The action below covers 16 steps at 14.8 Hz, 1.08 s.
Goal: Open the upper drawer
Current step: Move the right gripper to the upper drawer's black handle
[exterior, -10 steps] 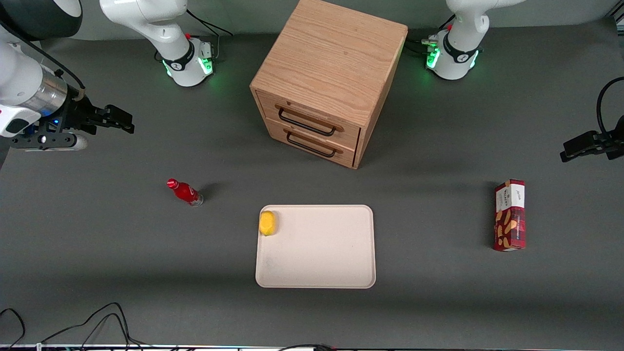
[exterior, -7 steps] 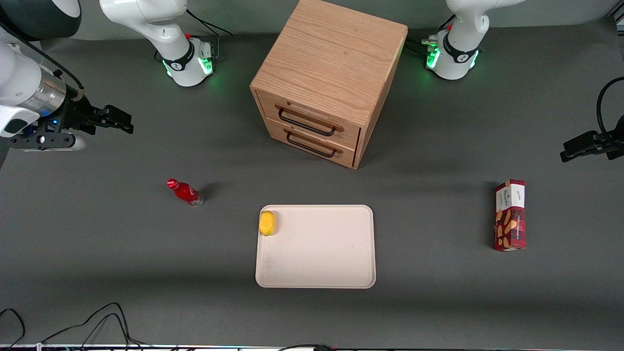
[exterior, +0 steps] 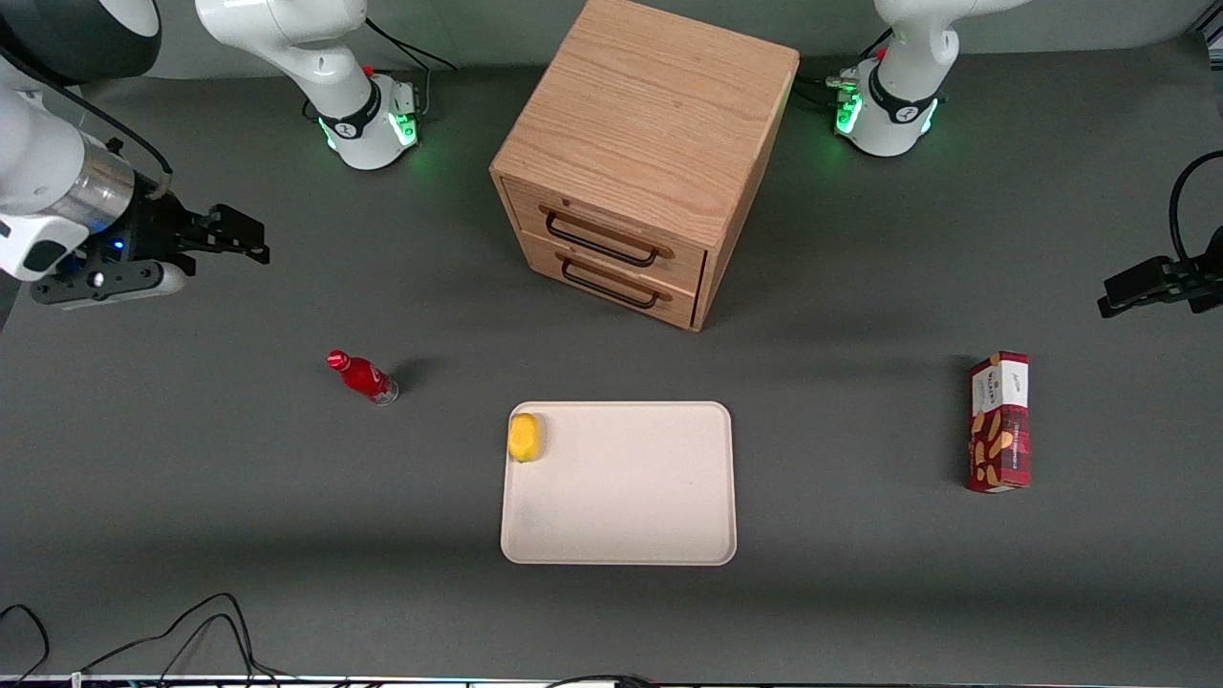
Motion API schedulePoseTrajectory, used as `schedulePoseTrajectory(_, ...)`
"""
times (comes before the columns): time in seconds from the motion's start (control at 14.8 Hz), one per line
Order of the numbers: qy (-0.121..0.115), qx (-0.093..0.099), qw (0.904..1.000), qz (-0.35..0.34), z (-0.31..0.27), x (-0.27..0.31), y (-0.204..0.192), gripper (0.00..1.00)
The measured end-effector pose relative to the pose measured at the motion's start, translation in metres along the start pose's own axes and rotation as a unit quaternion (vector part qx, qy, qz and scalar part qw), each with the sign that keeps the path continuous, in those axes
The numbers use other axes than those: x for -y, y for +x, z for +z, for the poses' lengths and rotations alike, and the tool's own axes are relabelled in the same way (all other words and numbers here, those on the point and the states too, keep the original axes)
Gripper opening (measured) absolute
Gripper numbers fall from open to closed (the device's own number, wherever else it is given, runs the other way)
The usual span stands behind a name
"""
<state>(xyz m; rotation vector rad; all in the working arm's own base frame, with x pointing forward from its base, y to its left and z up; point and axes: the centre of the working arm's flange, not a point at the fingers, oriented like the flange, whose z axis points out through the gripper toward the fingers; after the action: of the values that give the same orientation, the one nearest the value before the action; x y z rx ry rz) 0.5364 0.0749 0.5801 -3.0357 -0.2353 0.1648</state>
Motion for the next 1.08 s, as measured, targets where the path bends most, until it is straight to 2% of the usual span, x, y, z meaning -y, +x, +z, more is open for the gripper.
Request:
schedulePoseTrajectory(0.13, 0.013, -0.006, 0.9985, -0.053, 0.002, 0.027, 0.020, 1.00)
schedulePoseTrajectory(0.27, 0.014, -0.008, 0.9953, -0.096, 0.005, 0.072, 0.039, 1.00)
schedulePoseTrajectory(0.47, 0.020, 0.003, 0.9863, -0.164, 0.024, 0.134, 0.056, 1.00)
schedulePoseTrajectory(0.61, 0.030, 0.012, 0.9743, -0.223, 0.040, 0.168, 0.064, 1.00)
schedulePoseTrajectory(0.88, 0.061, 0.009, 0.9453, -0.320, 0.057, 0.207, 0.081, 1.00)
schedulePoseTrajectory(1.08, 0.083, 0.020, 0.9332, -0.349, 0.072, 0.239, 0.079, 1.00)
